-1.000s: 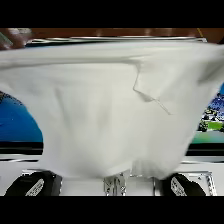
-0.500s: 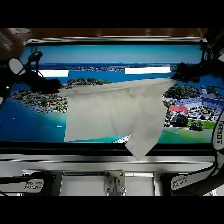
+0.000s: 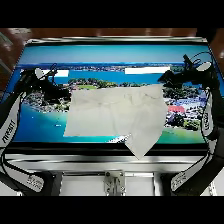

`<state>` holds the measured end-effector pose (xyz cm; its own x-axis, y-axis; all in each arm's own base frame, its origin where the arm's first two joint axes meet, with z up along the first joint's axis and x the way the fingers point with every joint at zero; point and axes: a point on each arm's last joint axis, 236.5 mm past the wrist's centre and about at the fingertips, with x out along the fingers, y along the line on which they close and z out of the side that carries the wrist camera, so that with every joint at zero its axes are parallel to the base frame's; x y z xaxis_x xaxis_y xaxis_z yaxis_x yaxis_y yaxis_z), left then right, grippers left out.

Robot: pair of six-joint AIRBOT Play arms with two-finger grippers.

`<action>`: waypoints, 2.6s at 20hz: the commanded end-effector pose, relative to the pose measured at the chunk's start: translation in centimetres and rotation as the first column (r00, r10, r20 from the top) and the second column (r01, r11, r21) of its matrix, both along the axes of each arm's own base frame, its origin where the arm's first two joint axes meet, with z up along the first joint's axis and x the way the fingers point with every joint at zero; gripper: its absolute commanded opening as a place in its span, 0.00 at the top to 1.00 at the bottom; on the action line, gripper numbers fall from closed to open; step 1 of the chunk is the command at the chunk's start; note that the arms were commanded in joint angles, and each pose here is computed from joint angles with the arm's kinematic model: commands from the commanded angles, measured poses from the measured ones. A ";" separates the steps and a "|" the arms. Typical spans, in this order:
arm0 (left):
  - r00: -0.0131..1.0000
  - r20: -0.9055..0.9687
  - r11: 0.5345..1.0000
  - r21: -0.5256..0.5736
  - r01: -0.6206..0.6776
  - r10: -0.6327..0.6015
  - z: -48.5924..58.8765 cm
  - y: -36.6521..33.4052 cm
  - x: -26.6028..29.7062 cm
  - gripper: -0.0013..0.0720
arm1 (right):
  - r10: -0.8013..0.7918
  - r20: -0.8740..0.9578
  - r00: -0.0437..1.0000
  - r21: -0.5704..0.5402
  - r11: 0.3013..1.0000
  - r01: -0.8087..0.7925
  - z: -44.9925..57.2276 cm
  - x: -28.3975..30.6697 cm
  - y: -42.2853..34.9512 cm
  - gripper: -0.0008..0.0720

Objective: Fold the shirts.

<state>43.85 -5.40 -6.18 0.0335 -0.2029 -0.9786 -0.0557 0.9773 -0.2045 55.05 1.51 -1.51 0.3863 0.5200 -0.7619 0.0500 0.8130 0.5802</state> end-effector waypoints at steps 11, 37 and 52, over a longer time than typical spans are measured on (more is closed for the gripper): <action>0.956 -0.245 0.904 -0.351 -0.244 0.163 -5.7 -0.5 -18.3 0.08 | 0.016 -0.406 0.914 -0.100 0.993 -0.062 4.3 -17.1 -10.2 0.13; 0.974 0.002 0.860 -0.471 -0.198 0.226 -1.7 -1.7 -14.0 0.93 | 0.098 -0.541 0.835 0.068 0.995 -0.073 -10.3 -28.9 0.1 0.13; 0.644 0.758 0.972 -0.213 0.102 0.098 29.2 2.4 -3.7 0.94 | 0.248 0.480 0.842 -0.381 0.923 -0.055 21.8 -14.0 0.6 0.90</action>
